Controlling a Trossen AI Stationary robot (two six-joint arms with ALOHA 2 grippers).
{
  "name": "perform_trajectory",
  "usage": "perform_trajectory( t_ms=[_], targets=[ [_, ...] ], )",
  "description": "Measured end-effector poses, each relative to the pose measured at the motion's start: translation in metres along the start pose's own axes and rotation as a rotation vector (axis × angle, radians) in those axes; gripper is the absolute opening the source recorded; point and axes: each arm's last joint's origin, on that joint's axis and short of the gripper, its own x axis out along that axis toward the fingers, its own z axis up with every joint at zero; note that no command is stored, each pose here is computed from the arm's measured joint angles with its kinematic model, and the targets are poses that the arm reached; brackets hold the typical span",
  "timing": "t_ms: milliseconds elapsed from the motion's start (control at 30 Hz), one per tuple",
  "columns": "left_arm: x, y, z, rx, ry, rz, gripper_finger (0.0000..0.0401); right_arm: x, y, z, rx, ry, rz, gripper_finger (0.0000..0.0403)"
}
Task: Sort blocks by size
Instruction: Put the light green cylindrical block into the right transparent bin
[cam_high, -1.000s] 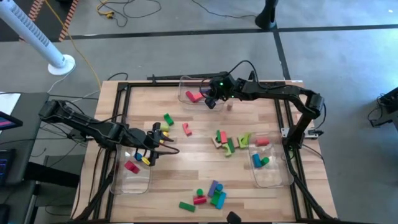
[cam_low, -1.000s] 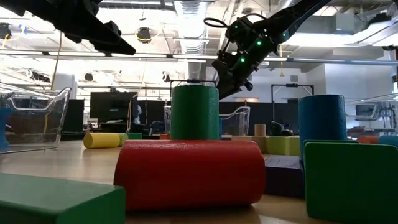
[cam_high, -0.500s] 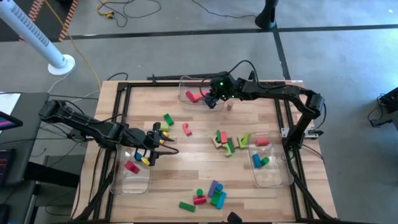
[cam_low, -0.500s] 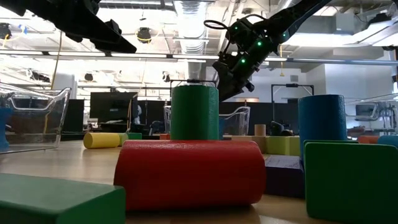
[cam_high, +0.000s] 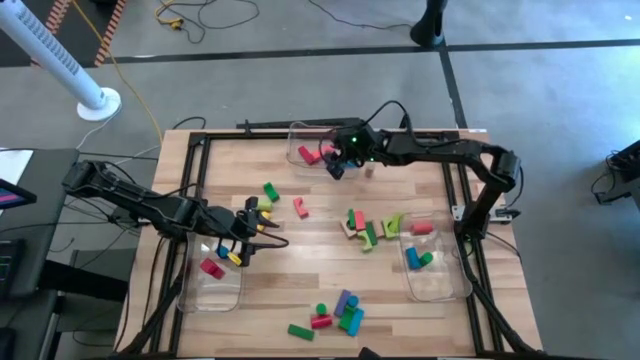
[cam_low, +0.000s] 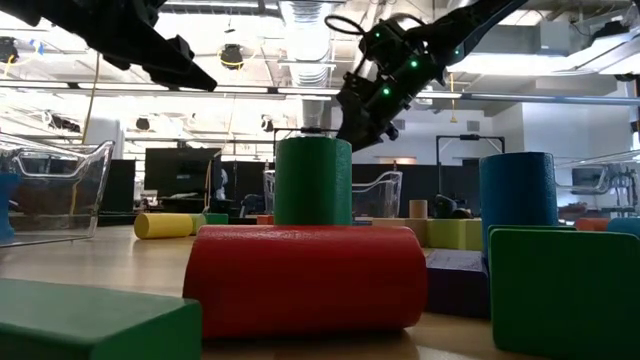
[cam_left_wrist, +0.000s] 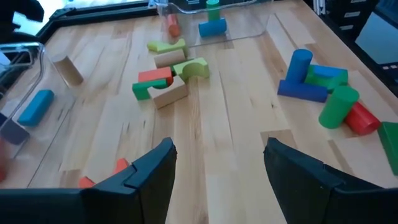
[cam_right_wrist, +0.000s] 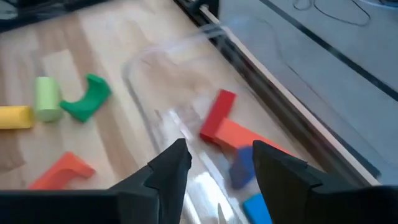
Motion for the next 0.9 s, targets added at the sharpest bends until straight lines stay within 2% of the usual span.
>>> perform_trajectory(
  t_ms=[200,433,900],
  targets=[
    [0.002,0.000,-0.008,-0.020,0.000,0.000,0.0233,-0.002,0.017,0.001,-0.036,-0.027,0.039,0.0196],
    [0.006,-0.001,-0.025,-0.049,0.011,0.001,0.0234,-0.008,0.053,-0.003,-0.141,-0.022,0.118,0.0195],
    [0.006,-0.001,-0.022,-0.067,-0.018,-0.001,0.0234,-0.034,0.136,-0.032,-0.325,0.077,0.304,0.0191]
  ],
)
